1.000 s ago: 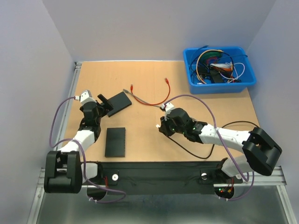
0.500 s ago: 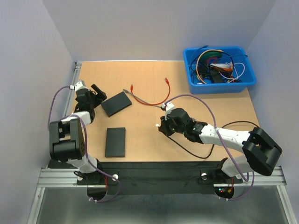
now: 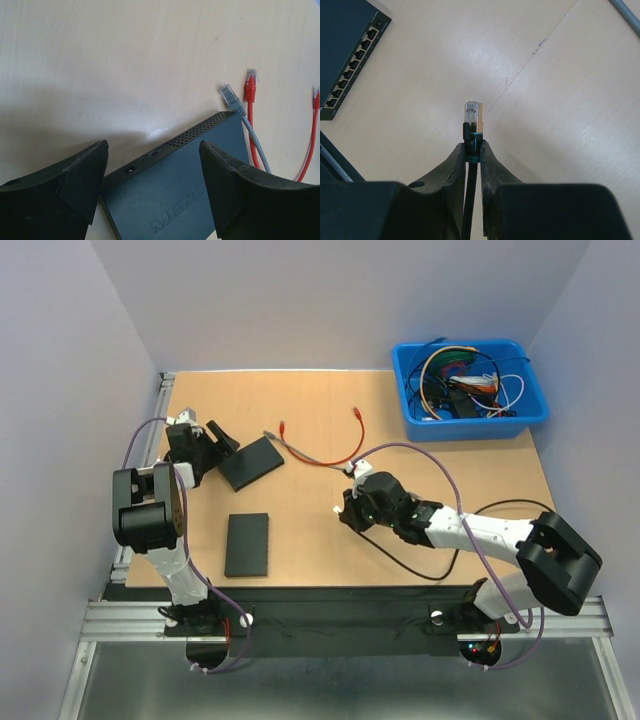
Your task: Insert the plug into the switch port
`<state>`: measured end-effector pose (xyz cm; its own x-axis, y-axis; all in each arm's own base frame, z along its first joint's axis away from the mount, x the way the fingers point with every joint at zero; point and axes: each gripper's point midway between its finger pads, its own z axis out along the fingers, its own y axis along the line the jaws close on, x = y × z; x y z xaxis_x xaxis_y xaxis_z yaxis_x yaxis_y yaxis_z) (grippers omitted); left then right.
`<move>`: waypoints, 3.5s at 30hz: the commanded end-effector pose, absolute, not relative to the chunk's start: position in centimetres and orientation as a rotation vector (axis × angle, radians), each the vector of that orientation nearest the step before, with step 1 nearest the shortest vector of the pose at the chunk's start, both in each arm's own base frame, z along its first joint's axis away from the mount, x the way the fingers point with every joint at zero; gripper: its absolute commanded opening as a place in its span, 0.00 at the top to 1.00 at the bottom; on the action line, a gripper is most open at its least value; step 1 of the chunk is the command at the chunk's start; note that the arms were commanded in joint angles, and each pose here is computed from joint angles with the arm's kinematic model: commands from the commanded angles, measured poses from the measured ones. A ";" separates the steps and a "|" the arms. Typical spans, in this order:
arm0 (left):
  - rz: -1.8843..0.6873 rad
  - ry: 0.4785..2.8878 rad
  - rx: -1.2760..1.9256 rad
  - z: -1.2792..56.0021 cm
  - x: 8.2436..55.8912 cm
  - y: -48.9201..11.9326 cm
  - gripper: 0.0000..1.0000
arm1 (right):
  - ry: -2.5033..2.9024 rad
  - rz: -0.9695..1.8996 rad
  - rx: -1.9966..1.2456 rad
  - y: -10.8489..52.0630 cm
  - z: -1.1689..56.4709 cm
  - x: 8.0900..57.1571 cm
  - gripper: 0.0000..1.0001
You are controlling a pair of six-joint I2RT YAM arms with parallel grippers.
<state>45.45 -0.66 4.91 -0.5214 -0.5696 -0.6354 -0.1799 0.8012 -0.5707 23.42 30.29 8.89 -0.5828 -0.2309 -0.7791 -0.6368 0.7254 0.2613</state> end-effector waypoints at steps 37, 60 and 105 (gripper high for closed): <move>-0.672 2.082 -0.178 8.3 44.3 -8.4 0.18 | 2.143 0.783 -0.842 43.1 7.3 31.2 1.00; -0.568 2.143 -0.160 7.2 43.7 -10.9 0.18 | 2.177 0.650 -0.820 43.7 4.5 34.2 1.00; -0.585 2.193 -0.175 5.9 41.5 -12.4 0.18 | 2.164 0.847 -0.800 47.3 7.9 33.8 0.99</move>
